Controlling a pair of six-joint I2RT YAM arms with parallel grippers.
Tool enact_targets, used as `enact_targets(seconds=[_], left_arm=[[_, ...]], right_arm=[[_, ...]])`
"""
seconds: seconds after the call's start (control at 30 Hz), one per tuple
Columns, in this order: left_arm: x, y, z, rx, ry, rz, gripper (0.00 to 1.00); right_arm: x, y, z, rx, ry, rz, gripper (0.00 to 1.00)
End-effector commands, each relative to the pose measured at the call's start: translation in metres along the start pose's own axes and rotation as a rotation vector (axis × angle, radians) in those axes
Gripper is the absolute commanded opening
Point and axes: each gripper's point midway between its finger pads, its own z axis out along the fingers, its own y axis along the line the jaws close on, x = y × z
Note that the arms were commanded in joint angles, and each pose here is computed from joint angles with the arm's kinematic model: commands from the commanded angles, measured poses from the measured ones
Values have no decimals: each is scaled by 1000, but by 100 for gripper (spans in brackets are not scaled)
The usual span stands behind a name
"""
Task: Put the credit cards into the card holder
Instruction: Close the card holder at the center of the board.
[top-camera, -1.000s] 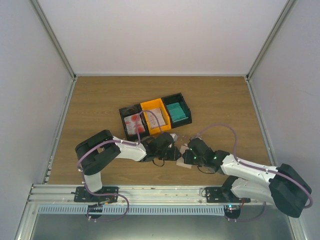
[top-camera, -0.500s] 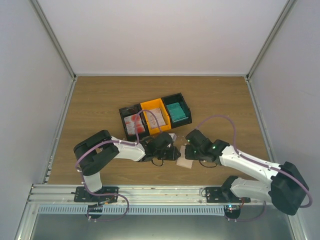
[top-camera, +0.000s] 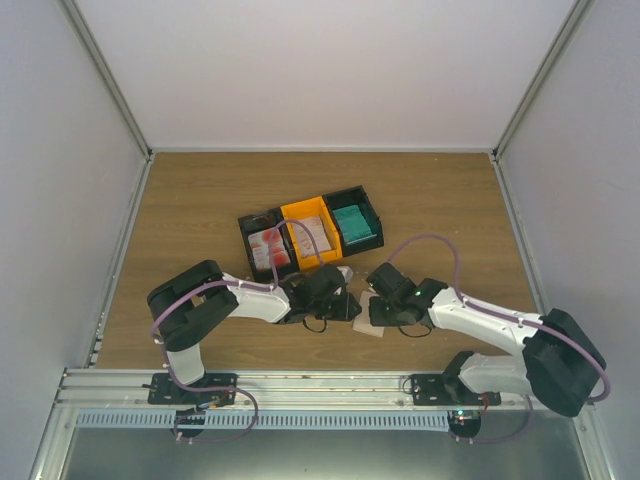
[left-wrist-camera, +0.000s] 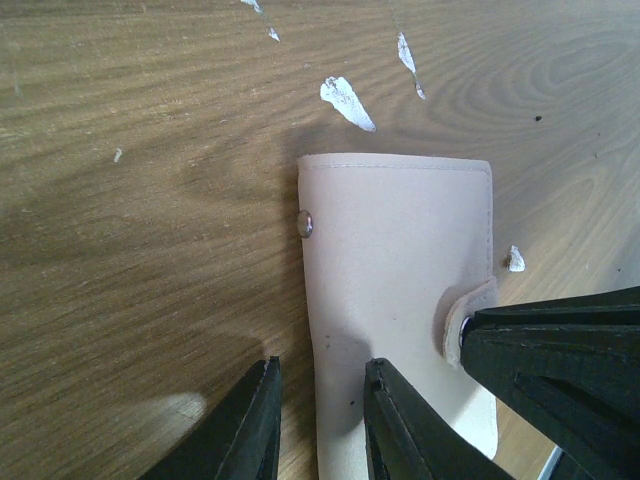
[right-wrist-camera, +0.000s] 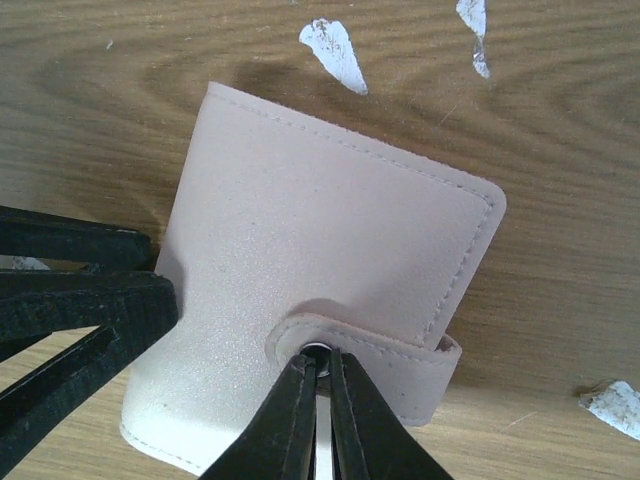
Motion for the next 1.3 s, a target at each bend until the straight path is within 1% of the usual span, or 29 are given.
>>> enact_targets(seconds=[0.0, 0.1, 0.23, 0.57, 0.83, 1.03, 1.27], left_arm=[[15, 30, 0, -98, 41, -4, 28], [15, 29, 1, -95, 41, -5, 28], [16, 30, 2, -96, 44, -7, 28], [17, 32, 4, -98, 50, -8, 27], [17, 32, 4, -99, 52, -6, 27], [18, 33, 3, -104, 51, -9, 27], [17, 34, 1, -109, 41, -7, 27]], right_arm=[[-7, -3, 3, 19, -34, -7, 7], [-12, -1, 0, 14, -54, -7, 13], [-14, -5, -2, 33, -62, -5, 14], [-6, -11, 8, 67, -20, -13, 6], [24, -25, 23, 105, 106, -15, 1], [52, -39, 34, 140, 212, -25, 1], [62, -47, 39, 201, 280, -23, 1]])
